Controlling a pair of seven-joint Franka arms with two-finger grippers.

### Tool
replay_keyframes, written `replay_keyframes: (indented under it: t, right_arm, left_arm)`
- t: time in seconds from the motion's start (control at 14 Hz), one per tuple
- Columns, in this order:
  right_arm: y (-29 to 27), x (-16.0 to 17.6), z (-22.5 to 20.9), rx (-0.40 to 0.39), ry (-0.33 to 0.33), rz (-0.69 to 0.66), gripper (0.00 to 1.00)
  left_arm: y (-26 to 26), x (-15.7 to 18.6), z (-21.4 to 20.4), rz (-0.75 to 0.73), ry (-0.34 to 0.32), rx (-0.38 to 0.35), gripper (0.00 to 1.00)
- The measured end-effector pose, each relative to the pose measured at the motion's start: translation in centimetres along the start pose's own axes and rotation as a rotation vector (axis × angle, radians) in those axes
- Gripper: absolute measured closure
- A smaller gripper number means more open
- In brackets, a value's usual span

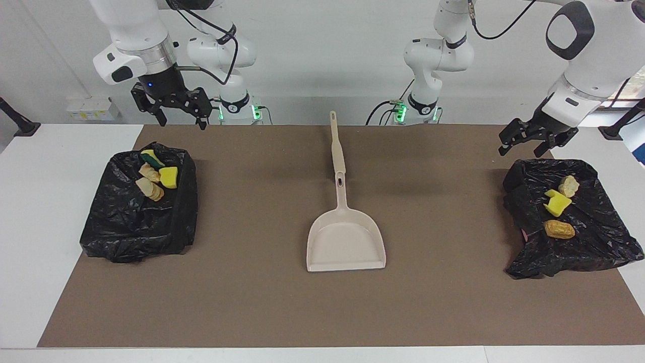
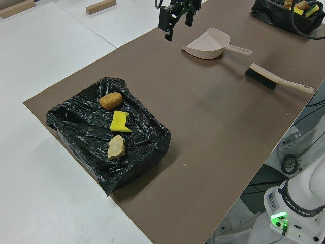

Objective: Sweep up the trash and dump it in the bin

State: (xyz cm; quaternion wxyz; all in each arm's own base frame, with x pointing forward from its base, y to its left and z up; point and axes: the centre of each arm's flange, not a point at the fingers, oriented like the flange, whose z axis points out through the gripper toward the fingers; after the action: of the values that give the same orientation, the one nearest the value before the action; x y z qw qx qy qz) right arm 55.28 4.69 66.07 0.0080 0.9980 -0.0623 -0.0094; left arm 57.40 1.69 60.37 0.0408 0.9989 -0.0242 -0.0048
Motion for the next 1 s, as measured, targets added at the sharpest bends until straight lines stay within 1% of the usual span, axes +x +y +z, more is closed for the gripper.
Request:
replay_keyframes:
  t: [0.29, 0.65, 0.86, 1.0]
  right_arm:
    - [0.0, 0.0, 0.0, 0.000, 0.000, 0.000, 0.00]
    - [0.0, 0.0, 0.0, 0.000, 0.000, 0.000, 0.00]
    - [0.0, 0.0, 0.0, 0.000, 0.000, 0.000, 0.00]
    - [0.0, 0.0, 0.0, 0.000, 0.000, 0.000, 0.00]
  left_arm:
    - [-2.1, -0.5, -0.3, 0.011, -0.008, -0.003, 0.00]
    - [-1.3, -1.3, -1.7, 0.029, 0.012, -0.007, 0.00]
    - [-0.8, -1.3, -1.8, 0.028, 0.015, -0.008, 0.00]
    - [0.5, -1.1, -1.7, 0.049, 0.013, -0.008, 0.00]
